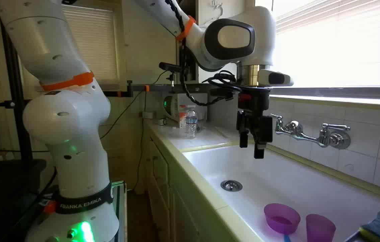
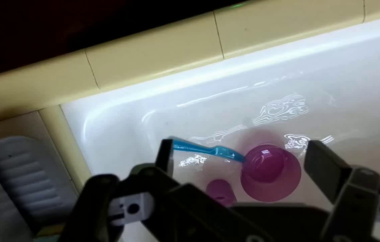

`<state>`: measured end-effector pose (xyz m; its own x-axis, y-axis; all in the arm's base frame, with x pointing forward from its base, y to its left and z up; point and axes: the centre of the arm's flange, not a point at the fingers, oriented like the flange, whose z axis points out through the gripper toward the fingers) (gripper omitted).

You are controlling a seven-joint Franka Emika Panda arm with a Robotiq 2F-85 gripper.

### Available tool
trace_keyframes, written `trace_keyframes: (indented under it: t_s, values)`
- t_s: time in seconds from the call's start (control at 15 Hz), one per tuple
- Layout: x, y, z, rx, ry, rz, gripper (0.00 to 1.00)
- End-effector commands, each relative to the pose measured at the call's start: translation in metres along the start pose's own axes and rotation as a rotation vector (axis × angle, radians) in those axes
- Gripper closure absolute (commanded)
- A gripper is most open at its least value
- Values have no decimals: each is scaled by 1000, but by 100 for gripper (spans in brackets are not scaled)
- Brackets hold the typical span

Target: Put the purple cup in the purple bowl then place the bowl on the dishrack.

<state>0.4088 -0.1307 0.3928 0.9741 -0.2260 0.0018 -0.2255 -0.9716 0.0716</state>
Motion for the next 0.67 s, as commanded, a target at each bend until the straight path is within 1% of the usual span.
trace_keyframes:
  t_s: [0.0, 0.47, 0.53, 0.6]
  values:
    - [0, 0, 0, 0, 0, 0, 0]
    - [0, 0, 0, 0, 0, 0, 0]
    - [4, 3, 3, 10, -22, 14, 0]
    - [12, 8, 7, -13, -5, 54, 0]
